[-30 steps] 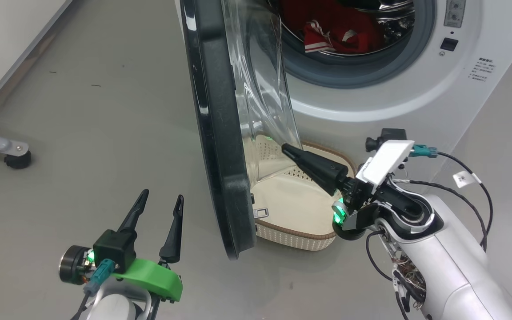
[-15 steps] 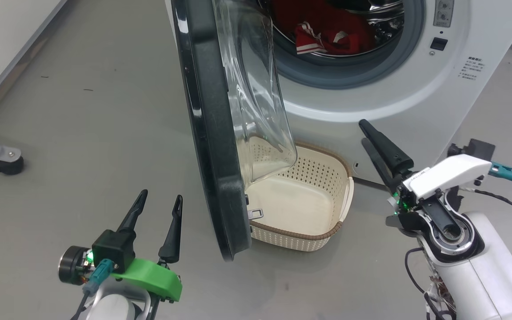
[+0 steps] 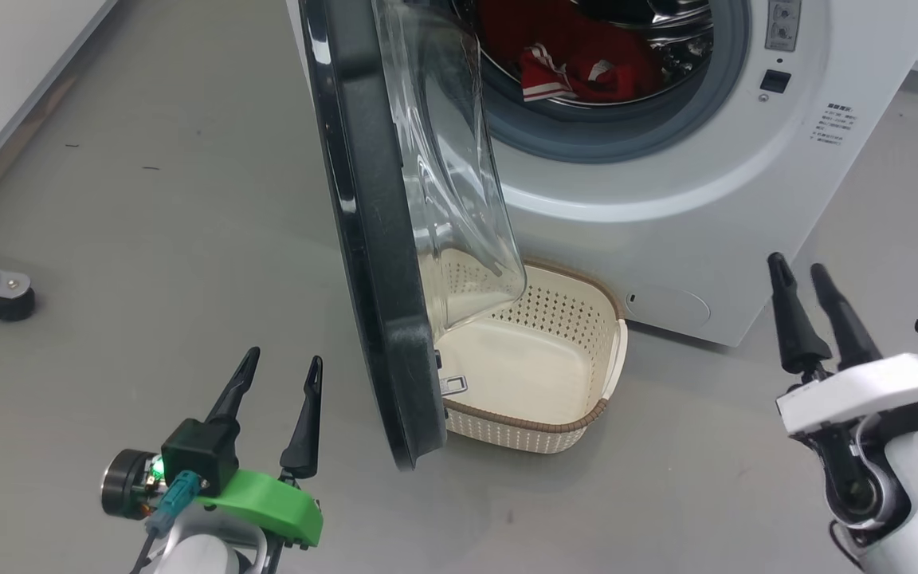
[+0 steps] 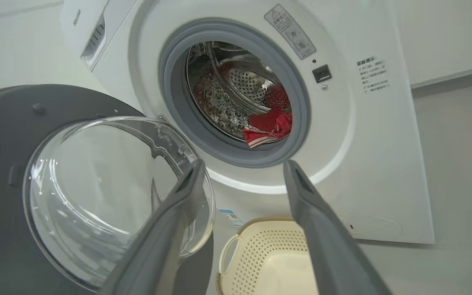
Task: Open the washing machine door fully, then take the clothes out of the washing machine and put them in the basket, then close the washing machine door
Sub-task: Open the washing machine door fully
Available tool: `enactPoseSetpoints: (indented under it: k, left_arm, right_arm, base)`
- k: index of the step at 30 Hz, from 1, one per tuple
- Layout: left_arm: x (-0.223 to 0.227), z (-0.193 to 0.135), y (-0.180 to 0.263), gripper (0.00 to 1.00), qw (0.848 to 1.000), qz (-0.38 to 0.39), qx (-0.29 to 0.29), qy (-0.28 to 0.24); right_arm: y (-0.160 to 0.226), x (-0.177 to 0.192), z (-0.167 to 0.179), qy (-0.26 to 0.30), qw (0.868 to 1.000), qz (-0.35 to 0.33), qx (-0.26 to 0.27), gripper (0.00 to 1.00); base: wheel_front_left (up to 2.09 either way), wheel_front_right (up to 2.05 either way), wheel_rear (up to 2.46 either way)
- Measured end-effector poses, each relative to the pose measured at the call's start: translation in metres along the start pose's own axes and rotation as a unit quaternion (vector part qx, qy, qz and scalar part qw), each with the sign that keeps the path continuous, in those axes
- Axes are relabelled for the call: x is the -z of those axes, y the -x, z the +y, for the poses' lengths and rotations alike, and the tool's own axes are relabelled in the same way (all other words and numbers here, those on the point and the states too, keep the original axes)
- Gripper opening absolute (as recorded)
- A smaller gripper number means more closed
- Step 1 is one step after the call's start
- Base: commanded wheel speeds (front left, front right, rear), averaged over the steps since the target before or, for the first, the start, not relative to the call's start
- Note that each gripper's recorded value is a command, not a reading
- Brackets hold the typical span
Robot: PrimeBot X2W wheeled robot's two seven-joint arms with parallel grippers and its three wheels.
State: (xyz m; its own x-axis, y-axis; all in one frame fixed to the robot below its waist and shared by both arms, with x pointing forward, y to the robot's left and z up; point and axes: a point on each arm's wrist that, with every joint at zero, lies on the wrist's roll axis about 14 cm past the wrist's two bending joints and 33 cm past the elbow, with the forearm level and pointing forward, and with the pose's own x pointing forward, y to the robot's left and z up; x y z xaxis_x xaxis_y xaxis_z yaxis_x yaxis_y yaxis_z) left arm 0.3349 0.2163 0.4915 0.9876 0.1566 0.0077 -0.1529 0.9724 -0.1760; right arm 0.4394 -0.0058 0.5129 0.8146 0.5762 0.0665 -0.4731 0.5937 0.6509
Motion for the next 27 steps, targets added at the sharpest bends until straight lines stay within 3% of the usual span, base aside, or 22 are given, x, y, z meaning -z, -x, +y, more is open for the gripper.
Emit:
enactPoseSetpoints:
  k: [4, 12, 18, 27]
  left_arm:
    - [0.0, 0.0, 0.0, 1.0, 1.0, -0.001, -0.001, 0.0]
    - [-0.001, 0.0, 0.0, 1.0, 1.0, -0.002, -0.001, 0.0]
    - [-0.001, 0.001, 0.0, 1.0, 1.0, -0.001, -0.001, 0.0]
    - [0.001, 0.0, -0.001, 1.0, 1.0, 0.001, -0.001, 0.0]
  right_arm:
    - [0.009, -0.01, -0.013, 0.122, 0.992, -0.02, -0.004, 1.0]
    - [0.015, 0.003, -0.022, 0.243, 0.97, 0.013, 0.022, 1.0]
    - [0.011, -0.007, -0.014, 0.254, 0.966, -0.02, 0.041, 1.0]
    - [0.029, 0.033, -0.014, 0.239, 0.969, 0.015, 0.06, 1.0]
  base:
    - [0.0, 0.0, 0.0]
    - [0.0, 0.0, 0.0]
    - [0.0, 0.0, 0.0]
    - [0.0, 0.0, 0.0]
